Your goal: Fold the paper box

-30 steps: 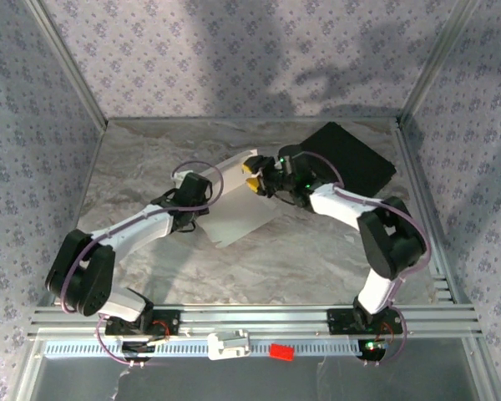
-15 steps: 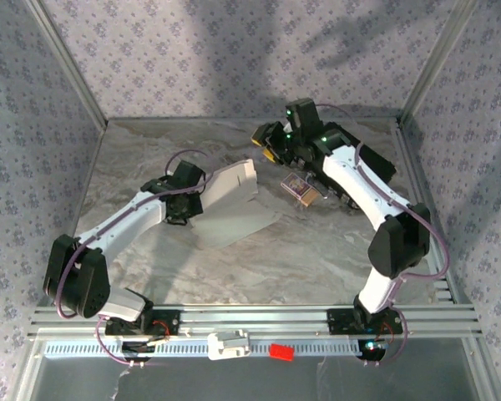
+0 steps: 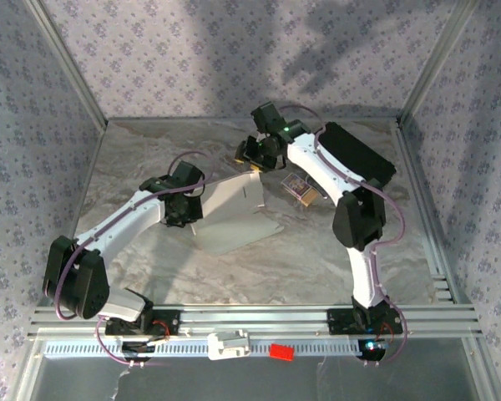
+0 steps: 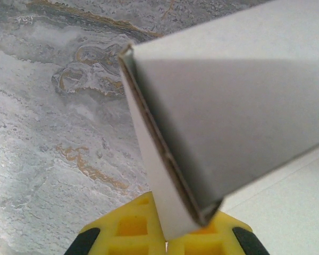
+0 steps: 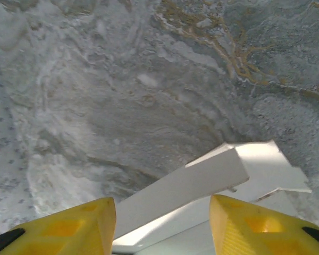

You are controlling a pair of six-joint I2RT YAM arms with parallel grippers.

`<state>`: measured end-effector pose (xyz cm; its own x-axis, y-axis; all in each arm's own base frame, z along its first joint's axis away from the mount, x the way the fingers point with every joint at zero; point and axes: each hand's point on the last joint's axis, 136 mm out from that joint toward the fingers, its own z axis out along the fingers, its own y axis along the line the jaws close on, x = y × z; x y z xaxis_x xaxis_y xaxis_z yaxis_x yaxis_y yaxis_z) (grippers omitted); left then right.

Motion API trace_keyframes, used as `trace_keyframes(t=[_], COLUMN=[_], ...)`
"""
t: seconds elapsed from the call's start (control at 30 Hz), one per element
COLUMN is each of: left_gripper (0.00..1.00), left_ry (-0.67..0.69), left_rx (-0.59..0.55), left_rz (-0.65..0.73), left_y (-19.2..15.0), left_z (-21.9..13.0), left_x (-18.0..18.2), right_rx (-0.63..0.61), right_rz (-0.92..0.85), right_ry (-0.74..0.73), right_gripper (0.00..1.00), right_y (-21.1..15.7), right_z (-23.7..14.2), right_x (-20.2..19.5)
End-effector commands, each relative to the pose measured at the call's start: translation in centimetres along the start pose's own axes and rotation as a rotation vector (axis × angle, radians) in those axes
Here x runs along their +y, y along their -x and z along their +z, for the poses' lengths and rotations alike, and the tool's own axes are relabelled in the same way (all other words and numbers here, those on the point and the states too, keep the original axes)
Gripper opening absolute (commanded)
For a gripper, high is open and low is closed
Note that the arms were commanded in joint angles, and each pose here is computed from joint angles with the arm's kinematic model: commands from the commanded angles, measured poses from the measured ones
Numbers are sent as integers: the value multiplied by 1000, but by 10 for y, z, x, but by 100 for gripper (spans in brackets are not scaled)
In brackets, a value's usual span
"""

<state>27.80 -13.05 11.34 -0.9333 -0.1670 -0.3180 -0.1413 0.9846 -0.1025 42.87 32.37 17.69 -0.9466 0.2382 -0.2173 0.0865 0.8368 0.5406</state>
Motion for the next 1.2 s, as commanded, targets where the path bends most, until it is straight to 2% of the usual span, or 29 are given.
trace_keyframes(t=[0.0, 0.33, 0.6, 0.97, 1.17], left_gripper=[0, 0, 0, 0, 0], left_ry=[-31, -48, -59, -99, -147], left_rx=[-18, -27, -38, -69, -105], left_rz=[28, 54, 70, 117, 85], left_y=[3, 7, 7, 10, 18], left_z=[-7, -3, -1, 0, -5], left_x=[-3, -10, -11, -17, -19], right_rx=[40, 121, 183, 180, 135], right_rz=[-55, -92, -19, 121, 133], right_ry=[-67, -30, 72, 258, 238], right_gripper=[52, 53, 51, 46, 49], right_y=[-4, -18, -32, -26, -18], right_z=[4, 24, 23, 7, -19], right_x=[-16, -17, 0, 32, 9])
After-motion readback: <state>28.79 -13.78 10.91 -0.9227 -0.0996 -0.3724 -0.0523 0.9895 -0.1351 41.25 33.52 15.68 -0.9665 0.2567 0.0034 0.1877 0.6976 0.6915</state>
